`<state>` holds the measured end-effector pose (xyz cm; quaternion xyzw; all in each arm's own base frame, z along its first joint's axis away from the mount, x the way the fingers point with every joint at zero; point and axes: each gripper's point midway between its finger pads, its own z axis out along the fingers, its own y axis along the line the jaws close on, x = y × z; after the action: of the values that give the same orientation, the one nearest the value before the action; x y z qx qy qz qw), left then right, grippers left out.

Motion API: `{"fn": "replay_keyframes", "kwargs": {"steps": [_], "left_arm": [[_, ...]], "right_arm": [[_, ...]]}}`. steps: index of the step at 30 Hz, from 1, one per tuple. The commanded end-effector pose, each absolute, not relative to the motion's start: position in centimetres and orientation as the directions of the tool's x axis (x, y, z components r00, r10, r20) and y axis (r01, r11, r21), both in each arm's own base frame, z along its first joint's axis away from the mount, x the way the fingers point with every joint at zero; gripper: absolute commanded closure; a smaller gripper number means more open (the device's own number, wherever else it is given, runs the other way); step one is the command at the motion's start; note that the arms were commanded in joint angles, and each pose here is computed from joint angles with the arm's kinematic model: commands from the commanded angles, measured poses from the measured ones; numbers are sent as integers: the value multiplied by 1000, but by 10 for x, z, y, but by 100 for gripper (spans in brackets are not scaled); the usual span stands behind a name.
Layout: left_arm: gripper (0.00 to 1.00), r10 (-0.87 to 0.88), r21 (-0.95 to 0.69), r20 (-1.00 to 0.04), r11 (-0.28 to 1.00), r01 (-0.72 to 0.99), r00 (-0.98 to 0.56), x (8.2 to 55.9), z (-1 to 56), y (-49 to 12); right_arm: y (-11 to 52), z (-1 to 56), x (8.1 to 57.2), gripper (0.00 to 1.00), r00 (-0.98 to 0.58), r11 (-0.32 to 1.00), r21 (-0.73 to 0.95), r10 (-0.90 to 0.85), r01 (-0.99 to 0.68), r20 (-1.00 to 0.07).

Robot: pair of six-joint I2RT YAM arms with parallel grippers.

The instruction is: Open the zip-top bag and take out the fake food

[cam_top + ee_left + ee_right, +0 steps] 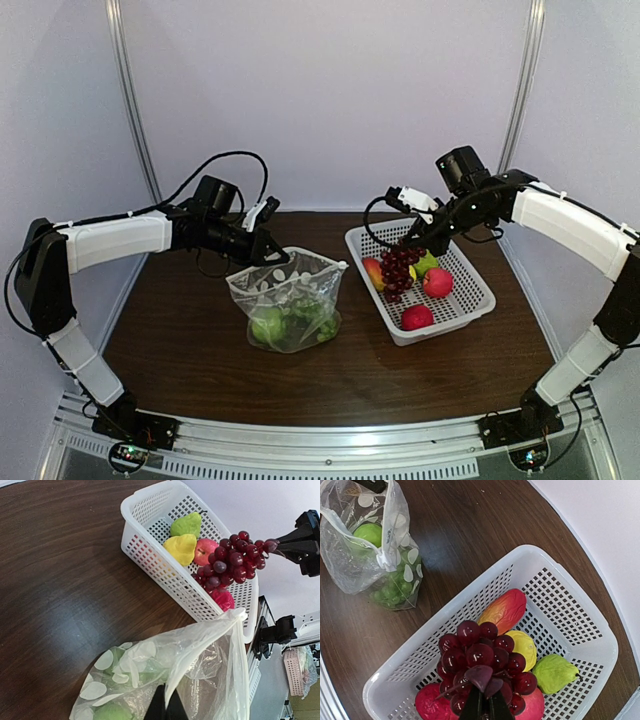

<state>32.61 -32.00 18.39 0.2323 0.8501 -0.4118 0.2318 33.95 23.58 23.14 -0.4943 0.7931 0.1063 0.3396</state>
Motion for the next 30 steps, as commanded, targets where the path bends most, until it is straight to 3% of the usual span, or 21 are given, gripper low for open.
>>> {"fn": "replay_keyframes", "kwargs": {"steps": [1,8,12,13,16,19,24,30], "left_arm": [[100,215,-584,-595,547,600,-774,327,186,-322],[100,217,-579,-601,545,606,-769,327,187,-322],[100,220,-578,-603,543,609,-767,328,187,-322],[100,220,-576,-604,543,611,-766,327,187,-322],[100,223,-577,-602,542,611,-767,327,186,-322],[100,224,-580,-597,543,607,-770,326,184,-322],[100,225,-594,-590,530,605,-776,322,184,-323],[100,215,-594,-596,529,606,-773,321,190,-323]], "right_arm": [[226,215,360,100,-334,541,-160,-696,-826,-635],[203,182,362,99,-443,578,-99,-713,-810,-543],[191,168,356,91,-479,583,-78,-729,-809,-489],[188,164,355,88,-488,585,-72,-733,-808,-474],[187,158,353,60,-506,582,-50,-742,-811,-440],[196,169,354,50,-504,570,-8,-732,-821,-459],[234,201,355,49,-446,517,45,-687,-855,-573],[290,244,360,52,-279,410,-39,-684,-911,-674]]}}
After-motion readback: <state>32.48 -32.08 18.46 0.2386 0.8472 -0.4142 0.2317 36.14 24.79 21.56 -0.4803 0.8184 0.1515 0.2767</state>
